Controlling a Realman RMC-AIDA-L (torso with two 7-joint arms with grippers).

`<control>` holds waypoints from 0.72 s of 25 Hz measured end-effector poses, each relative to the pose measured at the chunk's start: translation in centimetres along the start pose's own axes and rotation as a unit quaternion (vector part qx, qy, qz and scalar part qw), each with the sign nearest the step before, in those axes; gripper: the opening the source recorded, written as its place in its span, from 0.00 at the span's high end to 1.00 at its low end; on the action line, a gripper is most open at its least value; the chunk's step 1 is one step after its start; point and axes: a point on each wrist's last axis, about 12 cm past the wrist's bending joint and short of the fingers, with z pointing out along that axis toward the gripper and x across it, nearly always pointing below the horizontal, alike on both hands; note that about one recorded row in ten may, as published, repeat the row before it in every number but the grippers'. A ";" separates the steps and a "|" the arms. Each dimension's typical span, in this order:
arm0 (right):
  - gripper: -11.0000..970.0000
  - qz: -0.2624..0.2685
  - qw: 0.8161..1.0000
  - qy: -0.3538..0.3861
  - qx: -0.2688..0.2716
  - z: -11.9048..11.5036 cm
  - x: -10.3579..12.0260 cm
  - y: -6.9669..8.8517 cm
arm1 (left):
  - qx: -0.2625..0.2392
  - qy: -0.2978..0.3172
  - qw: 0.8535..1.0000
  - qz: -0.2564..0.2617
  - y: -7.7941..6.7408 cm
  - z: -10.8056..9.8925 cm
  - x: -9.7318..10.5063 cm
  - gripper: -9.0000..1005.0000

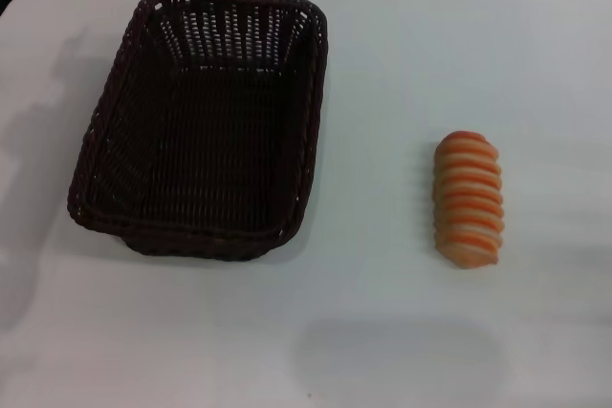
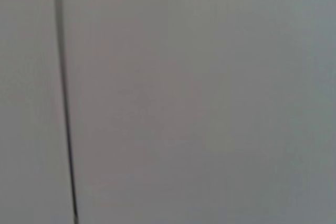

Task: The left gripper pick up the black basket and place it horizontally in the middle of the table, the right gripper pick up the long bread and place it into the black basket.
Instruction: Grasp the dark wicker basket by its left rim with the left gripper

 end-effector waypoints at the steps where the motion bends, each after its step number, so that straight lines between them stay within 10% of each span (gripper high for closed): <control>1: 0.13 0.000 1.000 0.000 0.000 0.0 0.0 0.0 | 0.007 0.029 1.000 0.008 -0.2 0.3 -0.7 0.23; 18: 0.13 0.002 1.000 0.003 -0.006 0.6 0.3 0.3 | 0.054 0.331 0.941 0.056 -5.0 0.6 -5.9 0.28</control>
